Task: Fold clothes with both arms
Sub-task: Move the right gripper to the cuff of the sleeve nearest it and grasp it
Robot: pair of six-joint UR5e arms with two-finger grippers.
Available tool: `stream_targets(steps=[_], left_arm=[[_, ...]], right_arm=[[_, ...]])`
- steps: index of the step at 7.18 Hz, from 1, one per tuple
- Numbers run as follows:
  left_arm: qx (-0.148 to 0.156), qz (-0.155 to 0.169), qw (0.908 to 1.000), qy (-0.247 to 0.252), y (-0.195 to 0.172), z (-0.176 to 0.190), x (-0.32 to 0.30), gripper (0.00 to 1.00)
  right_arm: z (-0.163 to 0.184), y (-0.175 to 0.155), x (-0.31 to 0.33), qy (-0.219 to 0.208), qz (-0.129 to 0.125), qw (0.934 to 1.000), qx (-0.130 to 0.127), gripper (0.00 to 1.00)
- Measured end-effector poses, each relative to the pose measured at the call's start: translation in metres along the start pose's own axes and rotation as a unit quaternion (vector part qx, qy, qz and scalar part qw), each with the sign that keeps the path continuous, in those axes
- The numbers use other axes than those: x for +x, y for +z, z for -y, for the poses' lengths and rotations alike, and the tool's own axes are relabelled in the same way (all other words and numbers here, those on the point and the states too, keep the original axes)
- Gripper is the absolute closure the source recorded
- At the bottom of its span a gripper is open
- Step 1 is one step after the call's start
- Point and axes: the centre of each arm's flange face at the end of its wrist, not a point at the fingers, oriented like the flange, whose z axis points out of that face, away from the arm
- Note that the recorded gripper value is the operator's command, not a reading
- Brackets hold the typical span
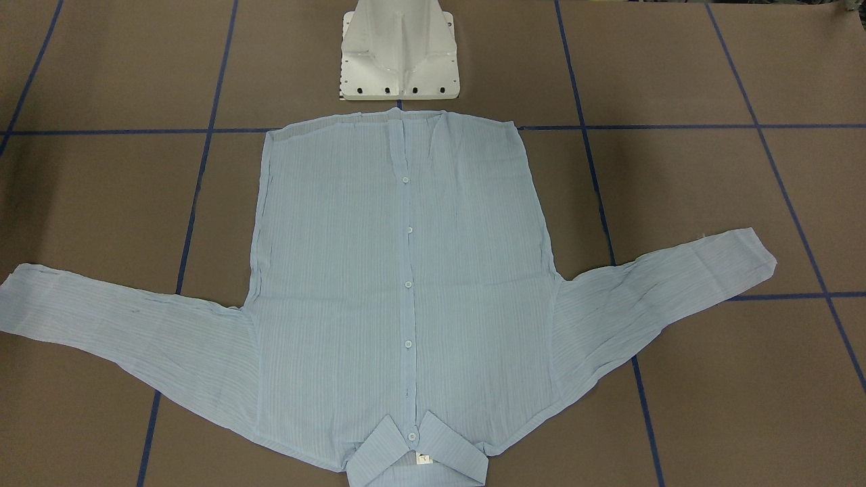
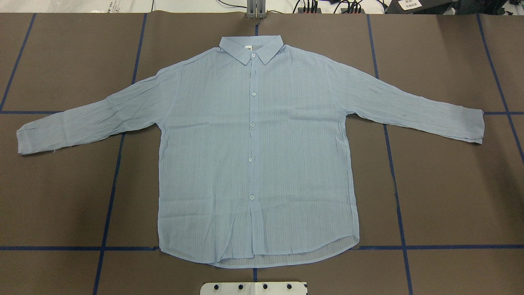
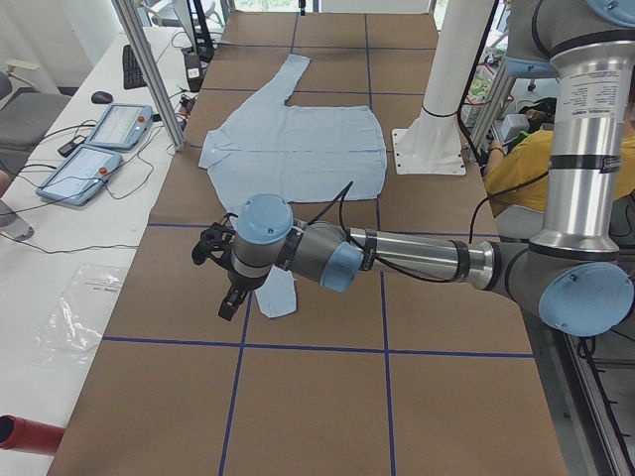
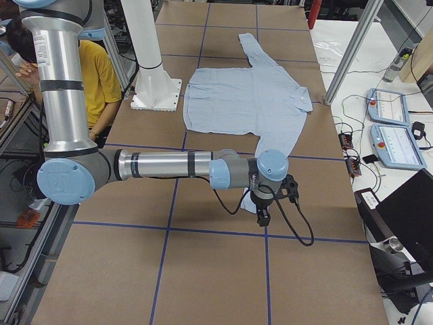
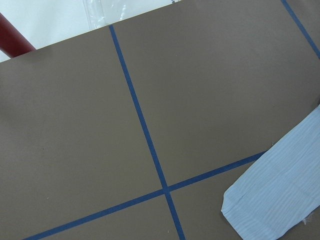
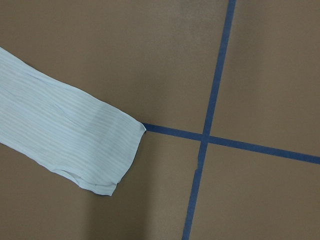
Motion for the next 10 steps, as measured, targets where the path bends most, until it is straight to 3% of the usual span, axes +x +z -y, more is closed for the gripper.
stream_targets(steps=[5, 7, 10], left_arm=[[-0.003, 0.001, 1.0000, 0.002, 0.003, -0.018, 0.000, 0.00], [-0.006, -0.001, 1.0000, 0.000, 0.006, -0.028, -0.001, 0.00], [0.004, 0.001, 0.9999, 0.012, 0.006, -0.032, -0.001, 0.00]], right_arm=[[-0.008, 0.017, -0.003, -0.034, 0.018, 0.9991, 0.018, 0.00], [-0.007, 0.029, -0.012, -0.037, 0.028, 0.9989, 0.010, 0.00], [0.004, 0.056, -0.040, 0.016, 0.035, 0.9993, 0.007, 0.01]])
